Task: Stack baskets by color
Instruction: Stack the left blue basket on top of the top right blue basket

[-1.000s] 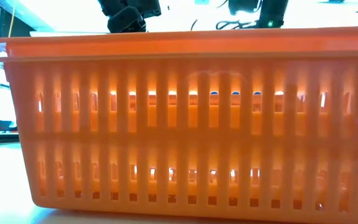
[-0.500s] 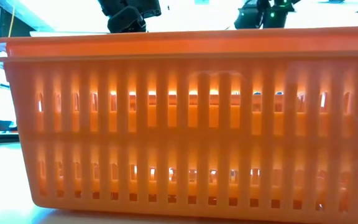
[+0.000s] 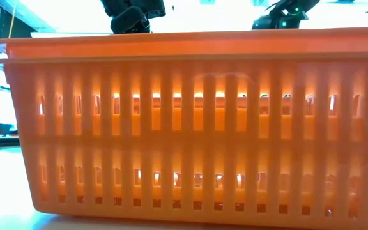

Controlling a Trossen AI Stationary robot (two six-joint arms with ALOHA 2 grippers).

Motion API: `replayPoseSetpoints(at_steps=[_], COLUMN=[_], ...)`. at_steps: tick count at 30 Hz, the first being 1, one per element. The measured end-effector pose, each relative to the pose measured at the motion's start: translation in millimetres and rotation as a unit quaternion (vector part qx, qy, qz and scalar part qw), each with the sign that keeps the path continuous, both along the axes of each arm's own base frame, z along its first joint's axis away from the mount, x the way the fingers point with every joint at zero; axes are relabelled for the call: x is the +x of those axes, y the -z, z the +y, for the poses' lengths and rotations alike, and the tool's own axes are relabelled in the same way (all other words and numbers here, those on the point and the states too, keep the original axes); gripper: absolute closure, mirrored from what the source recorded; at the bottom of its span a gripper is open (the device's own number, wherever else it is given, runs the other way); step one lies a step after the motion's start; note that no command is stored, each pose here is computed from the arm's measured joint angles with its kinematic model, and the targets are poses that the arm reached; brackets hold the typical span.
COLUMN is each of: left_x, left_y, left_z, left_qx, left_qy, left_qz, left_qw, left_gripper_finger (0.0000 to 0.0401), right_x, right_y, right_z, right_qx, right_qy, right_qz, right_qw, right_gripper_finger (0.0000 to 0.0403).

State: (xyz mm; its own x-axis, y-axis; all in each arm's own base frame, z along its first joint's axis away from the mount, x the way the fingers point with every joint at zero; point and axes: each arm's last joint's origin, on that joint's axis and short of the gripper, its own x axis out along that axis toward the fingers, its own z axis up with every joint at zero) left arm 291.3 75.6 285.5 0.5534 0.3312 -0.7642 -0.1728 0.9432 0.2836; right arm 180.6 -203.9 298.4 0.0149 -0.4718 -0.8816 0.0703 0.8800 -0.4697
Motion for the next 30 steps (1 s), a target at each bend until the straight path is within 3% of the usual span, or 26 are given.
replayPoseSetpoints(at_steps=[10, 16, 25, 30], left_x=[0.1, 0.1, 1.6, 1.7], left_y=[-0.1, -0.1, -1.3, -1.4], left_z=[0.0, 0.0, 0.4, 0.3], left_qx=[0.0, 0.003, 0.005, 0.005], left_qy=[0.0, 0.004, 0.004, 0.003], left_qz=[0.0, 0.001, -0.009, -0.01], left_qw=[1.0, 1.0, 1.0, 1.0], left_gripper_finger=[0.0316, 0.0316, 0.0316, 0.0316], right_x=[-13.5, -22.6, -23.2, -24.4], right_y=[1.8, 3.4, 4.3, 18.5], right_z=[-4.6, -7.7, -8.8, -7.2], right_qx=[0.019, 0.054, 0.063, 0.074], right_qy=[-0.037, -0.03, -0.039, -0.035], right_qz=[0.055, 0.039, 0.028, 0.035], right_qw=[0.998, 0.997, 0.997, 0.996], right_gripper_finger=[0.0403, 0.0403, 0.0403, 0.0403])
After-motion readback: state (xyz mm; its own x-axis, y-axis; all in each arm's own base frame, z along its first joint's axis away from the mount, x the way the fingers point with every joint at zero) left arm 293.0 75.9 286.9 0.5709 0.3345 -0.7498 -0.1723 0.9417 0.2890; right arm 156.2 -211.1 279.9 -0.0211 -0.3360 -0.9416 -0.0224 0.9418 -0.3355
